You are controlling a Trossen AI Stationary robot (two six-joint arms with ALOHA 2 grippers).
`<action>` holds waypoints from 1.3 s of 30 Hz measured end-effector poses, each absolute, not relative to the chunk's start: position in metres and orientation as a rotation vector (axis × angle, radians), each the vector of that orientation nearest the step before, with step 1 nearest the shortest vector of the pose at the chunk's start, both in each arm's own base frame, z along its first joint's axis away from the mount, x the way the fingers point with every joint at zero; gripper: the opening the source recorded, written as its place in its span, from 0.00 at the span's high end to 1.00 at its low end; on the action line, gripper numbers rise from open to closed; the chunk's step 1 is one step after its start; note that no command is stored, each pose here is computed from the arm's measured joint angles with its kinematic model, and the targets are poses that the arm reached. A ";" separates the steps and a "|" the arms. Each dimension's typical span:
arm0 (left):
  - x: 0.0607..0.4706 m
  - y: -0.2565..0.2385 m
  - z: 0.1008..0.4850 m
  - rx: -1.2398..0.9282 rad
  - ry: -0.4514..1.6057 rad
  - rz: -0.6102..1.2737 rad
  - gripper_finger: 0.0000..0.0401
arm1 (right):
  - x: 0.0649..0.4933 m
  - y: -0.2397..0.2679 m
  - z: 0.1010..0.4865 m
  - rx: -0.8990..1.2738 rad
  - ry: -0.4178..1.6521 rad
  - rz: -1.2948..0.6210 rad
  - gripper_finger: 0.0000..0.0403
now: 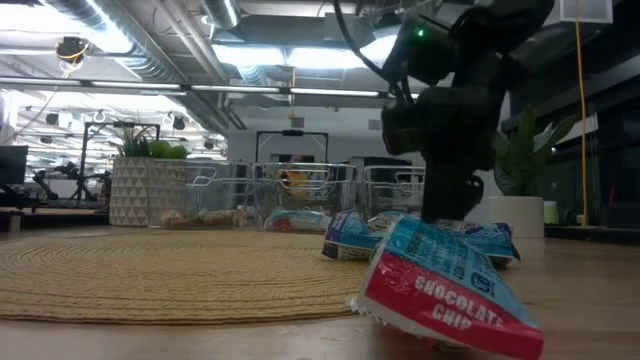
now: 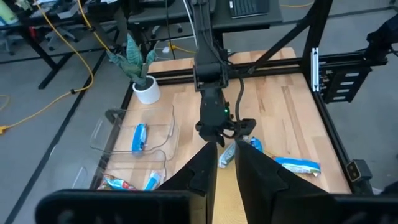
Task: Pick and place Granola Bars by type
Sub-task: Put the yellow granola bar into the left transparent bin
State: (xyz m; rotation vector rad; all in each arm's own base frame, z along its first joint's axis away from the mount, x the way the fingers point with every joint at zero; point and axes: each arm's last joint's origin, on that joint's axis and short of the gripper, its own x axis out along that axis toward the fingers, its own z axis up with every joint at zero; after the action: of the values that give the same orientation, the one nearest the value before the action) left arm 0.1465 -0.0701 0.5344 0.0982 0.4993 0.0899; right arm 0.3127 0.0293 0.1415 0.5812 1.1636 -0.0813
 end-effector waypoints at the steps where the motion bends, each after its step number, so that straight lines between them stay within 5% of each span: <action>1: 0.146 -0.071 0.534 0.101 0.497 0.089 0.88 | 0.313 0.029 0.140 0.581 1.169 -0.083 0.32; 21: 0.145 -0.073 0.535 0.107 0.490 0.100 0.89 | 0.313 0.029 0.137 0.576 1.182 -0.082 0.95; 30: 0.143 -0.070 0.531 0.093 0.518 0.155 0.90 | 0.318 0.031 0.151 0.570 1.255 -0.051 0.90; 39: 0.146 -0.069 0.520 0.092 0.542 0.311 0.90 | 0.332 0.030 0.197 0.406 1.309 -0.057 0.96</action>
State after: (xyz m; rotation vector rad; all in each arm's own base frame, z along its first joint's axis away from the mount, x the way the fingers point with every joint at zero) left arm 0.1455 -0.0687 0.5196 0.0920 0.5422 0.3111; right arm 0.3315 0.0296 0.1966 0.4064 1.3091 -0.0570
